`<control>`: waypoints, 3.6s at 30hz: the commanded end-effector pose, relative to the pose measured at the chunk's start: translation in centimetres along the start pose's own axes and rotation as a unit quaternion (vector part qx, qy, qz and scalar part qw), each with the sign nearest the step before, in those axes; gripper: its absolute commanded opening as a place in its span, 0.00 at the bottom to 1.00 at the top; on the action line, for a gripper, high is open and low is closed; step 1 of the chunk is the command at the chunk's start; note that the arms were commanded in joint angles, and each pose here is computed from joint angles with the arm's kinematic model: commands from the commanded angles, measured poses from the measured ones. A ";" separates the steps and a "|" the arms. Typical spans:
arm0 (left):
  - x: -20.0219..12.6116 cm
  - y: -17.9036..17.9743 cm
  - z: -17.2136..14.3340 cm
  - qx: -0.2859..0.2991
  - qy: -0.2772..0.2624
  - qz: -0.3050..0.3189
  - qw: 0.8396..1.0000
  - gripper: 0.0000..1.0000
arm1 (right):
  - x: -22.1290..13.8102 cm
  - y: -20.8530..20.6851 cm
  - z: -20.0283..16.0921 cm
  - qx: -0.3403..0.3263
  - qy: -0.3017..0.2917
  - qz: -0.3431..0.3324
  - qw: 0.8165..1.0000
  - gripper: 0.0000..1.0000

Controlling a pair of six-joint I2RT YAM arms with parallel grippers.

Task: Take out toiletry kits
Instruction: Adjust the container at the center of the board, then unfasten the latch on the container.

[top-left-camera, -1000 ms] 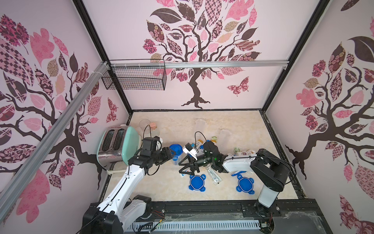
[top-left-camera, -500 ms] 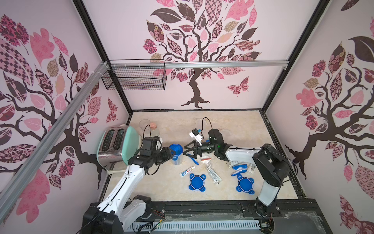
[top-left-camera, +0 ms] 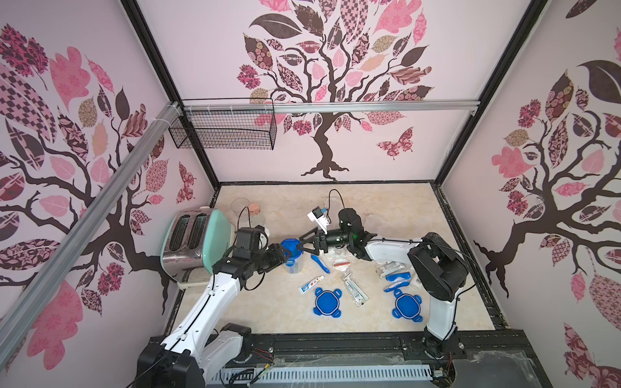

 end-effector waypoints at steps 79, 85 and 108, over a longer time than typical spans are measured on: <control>-1.0 -6.2 -2.6 0.030 0.052 -0.180 0.982 0.36 | 1.2 8.8 -6.2 0.006 0.044 0.078 0.996 0.76; 0.6 -4.9 -3.0 0.012 0.061 -0.174 0.983 0.32 | 1.1 8.9 -6.6 0.010 0.046 0.079 0.996 0.75; 2.7 0.5 -3.5 -0.048 0.045 -0.100 0.993 0.24 | 1.7 8.0 -7.5 0.029 0.047 0.057 0.997 0.75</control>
Point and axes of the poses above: each gripper's point midway between its finger pads, its own x axis out along the fingers, its own y axis along the line the jaws close on, z = x × y, the point moved 1 cm from there along -x, back along the fingers, and after that the axes turned 12 degrees about -x, right-handed, at the moved point
